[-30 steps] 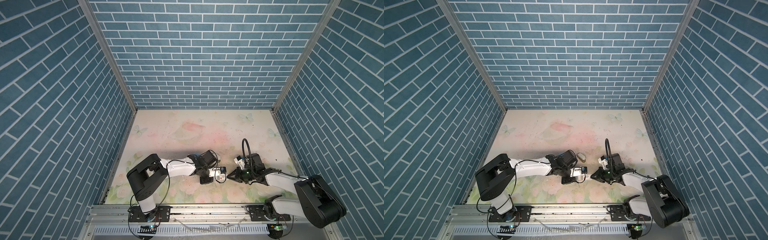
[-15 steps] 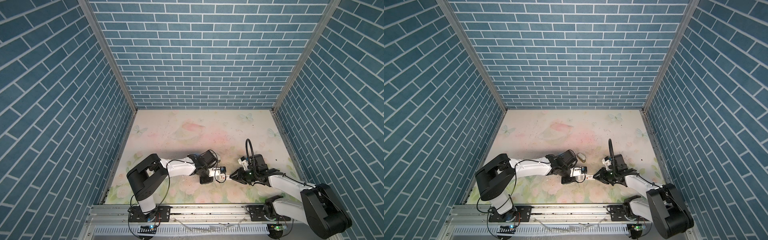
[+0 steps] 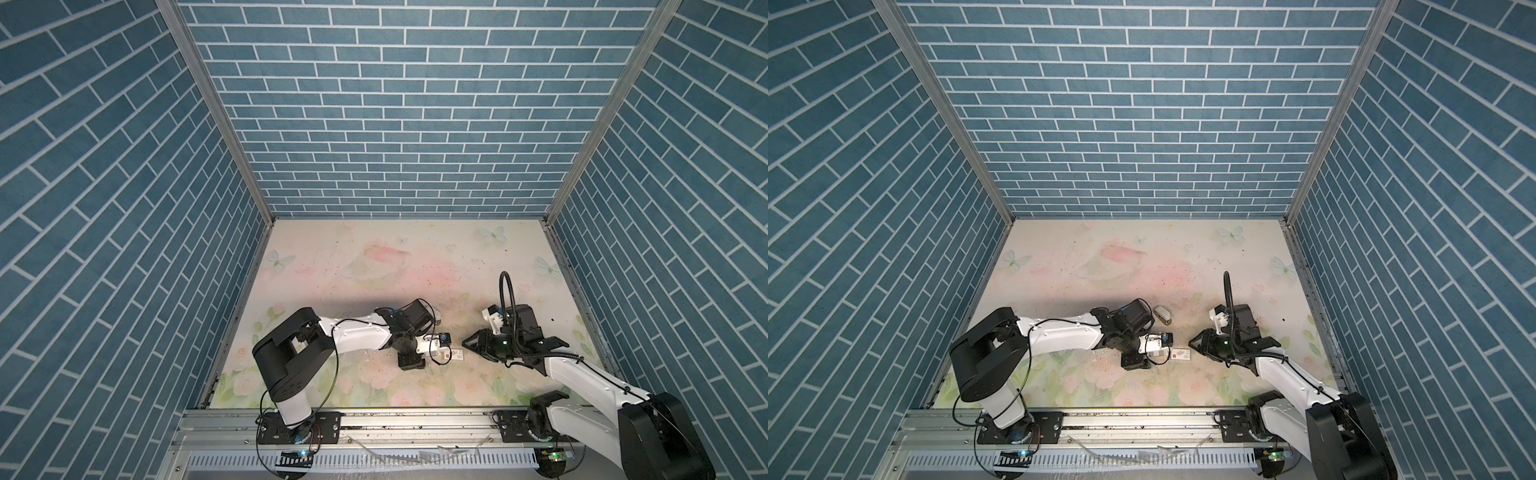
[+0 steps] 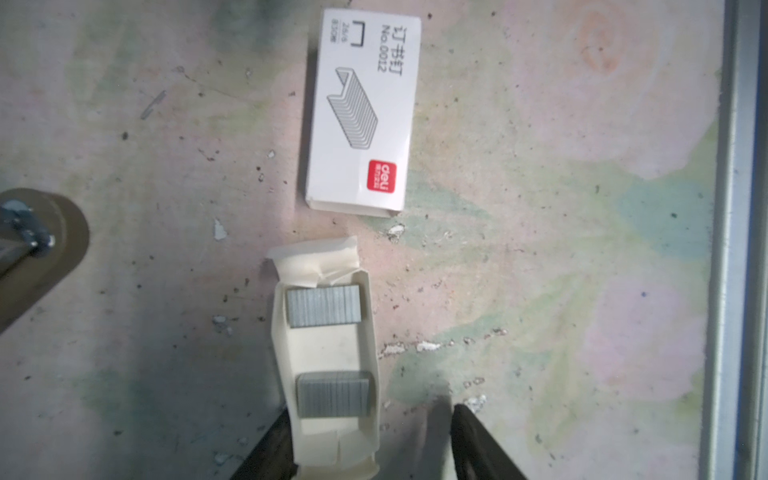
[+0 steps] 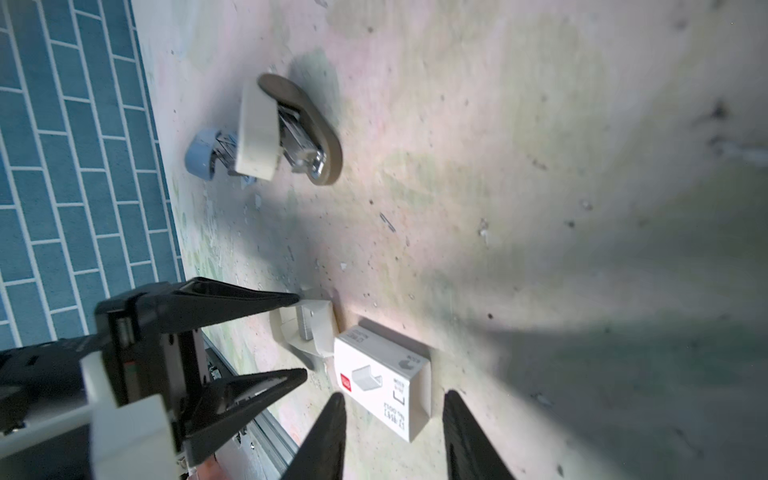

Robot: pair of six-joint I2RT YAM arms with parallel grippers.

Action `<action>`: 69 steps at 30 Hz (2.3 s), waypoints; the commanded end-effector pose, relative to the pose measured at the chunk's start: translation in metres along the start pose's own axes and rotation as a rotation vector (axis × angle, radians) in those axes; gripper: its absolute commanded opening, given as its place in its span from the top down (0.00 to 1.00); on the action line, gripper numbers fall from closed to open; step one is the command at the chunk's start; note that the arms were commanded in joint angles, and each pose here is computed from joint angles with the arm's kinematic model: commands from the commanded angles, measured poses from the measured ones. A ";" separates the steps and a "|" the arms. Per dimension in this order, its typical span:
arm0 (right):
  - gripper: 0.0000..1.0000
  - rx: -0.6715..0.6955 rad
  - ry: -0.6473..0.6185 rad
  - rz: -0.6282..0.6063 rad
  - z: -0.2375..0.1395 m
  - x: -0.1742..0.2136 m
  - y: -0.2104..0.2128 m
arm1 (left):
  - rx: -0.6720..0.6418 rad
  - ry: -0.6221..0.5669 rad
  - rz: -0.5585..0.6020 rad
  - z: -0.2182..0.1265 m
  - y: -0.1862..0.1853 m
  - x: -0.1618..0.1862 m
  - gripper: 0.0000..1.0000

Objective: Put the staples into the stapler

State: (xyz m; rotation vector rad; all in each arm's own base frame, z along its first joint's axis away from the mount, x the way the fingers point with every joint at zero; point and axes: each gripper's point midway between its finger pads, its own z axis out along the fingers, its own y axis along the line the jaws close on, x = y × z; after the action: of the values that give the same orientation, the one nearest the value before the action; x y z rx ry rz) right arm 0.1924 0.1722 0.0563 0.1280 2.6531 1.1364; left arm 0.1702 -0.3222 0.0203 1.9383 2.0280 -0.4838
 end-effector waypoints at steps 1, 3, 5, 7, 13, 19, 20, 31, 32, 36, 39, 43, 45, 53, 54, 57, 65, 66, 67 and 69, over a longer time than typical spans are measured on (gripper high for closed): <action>0.60 0.023 -0.034 -0.012 -0.007 -0.010 0.002 | 0.000 0.010 -0.003 -0.010 0.002 -0.002 0.38; 0.60 0.023 -0.039 -0.012 -0.007 -0.012 0.002 | -0.002 0.020 -0.004 -0.008 0.003 -0.001 0.38; 0.60 0.023 -0.046 -0.012 -0.008 -0.014 0.002 | -0.006 0.017 -0.008 -0.006 0.004 0.000 0.37; 0.60 0.021 -0.052 -0.012 -0.008 -0.016 0.002 | -0.008 0.009 -0.013 -0.005 0.004 0.000 0.35; 0.60 0.013 -0.064 -0.015 -0.010 -0.020 0.006 | -0.031 -0.007 -0.016 -0.003 0.007 -0.001 0.29; 0.60 -0.048 -0.051 -0.026 -0.011 -0.019 0.017 | -0.030 0.002 -0.012 0.003 0.008 0.002 0.21; 0.60 -0.066 -0.044 -0.031 -0.011 -0.017 0.020 | -0.027 0.003 -0.013 0.004 0.008 0.002 0.18; 0.67 -0.151 0.027 -0.046 0.001 -0.020 0.038 | 0.065 0.007 -0.038 0.011 -0.002 0.003 0.04; 0.67 -0.155 0.029 -0.052 0.002 -0.021 0.040 | 0.071 0.010 -0.035 0.011 -0.003 0.003 0.03; 0.67 -0.159 0.025 -0.060 0.010 -0.026 0.044 | 0.099 0.005 -0.024 0.011 -0.008 0.003 0.01; 0.67 -0.136 0.043 -0.065 0.019 -0.025 0.043 | 0.128 0.007 -0.026 0.012 -0.012 0.002 0.00; 0.67 -0.105 0.055 -0.067 0.028 -0.023 0.038 | 0.144 0.006 -0.026 0.014 -0.013 0.001 0.00; 0.67 -0.097 0.061 -0.065 0.030 -0.021 0.036 | 0.148 0.002 -0.024 0.014 -0.013 0.000 0.00; 0.70 -0.059 0.078 -0.074 0.039 -0.014 0.030 | 0.151 0.003 -0.038 0.017 -0.010 -0.003 0.01; 0.71 -0.057 0.083 -0.074 0.040 -0.013 0.030 | 0.149 0.003 -0.038 0.017 -0.009 -0.004 0.01; 0.74 -0.044 0.109 -0.079 0.044 -0.008 0.028 | 0.149 0.003 -0.046 0.017 -0.008 -0.003 0.00; 0.75 -0.030 0.127 -0.090 0.050 -0.001 0.026 | 0.150 0.006 -0.060 0.018 -0.005 0.000 0.00; 0.75 -0.033 0.129 -0.094 0.050 0.000 0.028 | 0.148 0.005 -0.061 0.019 -0.005 0.000 0.00; 0.75 -0.032 0.128 -0.096 0.050 0.000 0.028 | 0.147 0.006 -0.062 0.019 -0.004 0.000 0.00; 0.76 -0.024 0.133 -0.096 0.051 0.001 0.027 | 0.146 0.005 -0.063 0.019 -0.003 0.000 0.01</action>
State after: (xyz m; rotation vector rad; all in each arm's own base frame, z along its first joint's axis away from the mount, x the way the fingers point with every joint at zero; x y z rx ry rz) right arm 0.1981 0.2231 0.0381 -0.0622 2.7445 1.2025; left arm 0.1720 -0.3487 0.0253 1.9382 1.9893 -0.6828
